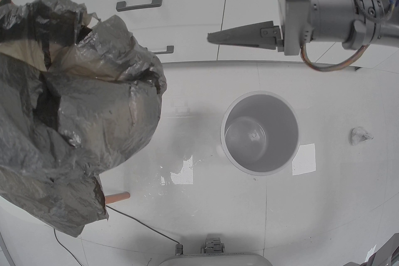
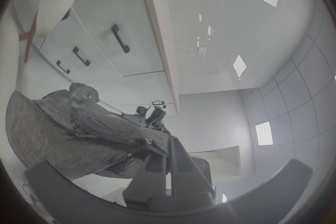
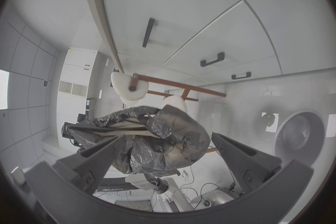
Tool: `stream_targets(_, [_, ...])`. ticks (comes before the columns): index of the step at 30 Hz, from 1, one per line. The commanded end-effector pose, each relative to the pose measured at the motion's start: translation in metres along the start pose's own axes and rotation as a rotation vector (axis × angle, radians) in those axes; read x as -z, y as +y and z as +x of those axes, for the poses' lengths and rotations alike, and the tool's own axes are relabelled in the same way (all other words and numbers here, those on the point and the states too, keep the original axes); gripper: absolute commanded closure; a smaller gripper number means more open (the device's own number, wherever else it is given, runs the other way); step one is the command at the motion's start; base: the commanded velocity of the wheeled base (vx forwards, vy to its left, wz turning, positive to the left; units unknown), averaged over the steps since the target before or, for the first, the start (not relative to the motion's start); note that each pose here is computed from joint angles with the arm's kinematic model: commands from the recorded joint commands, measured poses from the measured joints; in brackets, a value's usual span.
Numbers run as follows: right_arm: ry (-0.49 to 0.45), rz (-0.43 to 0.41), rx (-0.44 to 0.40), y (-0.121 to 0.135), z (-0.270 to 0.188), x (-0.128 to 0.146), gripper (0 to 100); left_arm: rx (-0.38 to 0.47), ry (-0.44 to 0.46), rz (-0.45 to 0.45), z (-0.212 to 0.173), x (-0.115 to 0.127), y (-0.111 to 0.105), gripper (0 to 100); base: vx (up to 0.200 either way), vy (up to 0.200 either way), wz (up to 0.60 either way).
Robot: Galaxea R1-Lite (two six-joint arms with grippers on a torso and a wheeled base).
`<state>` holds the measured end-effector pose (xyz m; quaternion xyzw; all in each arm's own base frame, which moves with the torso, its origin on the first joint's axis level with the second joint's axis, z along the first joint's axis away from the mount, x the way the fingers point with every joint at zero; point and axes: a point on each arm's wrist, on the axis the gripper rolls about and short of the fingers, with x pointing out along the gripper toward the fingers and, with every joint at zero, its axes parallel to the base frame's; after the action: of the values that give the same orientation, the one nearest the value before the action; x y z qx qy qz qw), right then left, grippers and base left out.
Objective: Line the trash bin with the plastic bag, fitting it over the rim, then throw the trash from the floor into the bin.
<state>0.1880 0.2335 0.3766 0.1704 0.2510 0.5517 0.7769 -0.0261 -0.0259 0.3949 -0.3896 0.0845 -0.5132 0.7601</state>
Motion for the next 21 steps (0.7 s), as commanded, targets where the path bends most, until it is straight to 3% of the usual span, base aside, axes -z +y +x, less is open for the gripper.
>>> stream_targets(1, [0.07,0.017,-0.025,0.0,0.021,0.012,0,0.014,-0.005,0.03,0.002,-0.004,-0.004,100,0.0,0.0,0.0])
stream_targets(7, [0.13,0.045,-0.056,0.003,0.035,0.024,0,0.042,-0.066,0.087,0.006,-0.017,-0.014,100,0.0,0.0,0.0])
stream_targets(21, [0.166,0.056,-0.061,-0.002,0.061,0.031,0,0.075,-0.073,0.139,0.008,-0.022,-0.034,100,0.0,0.0,0.0])
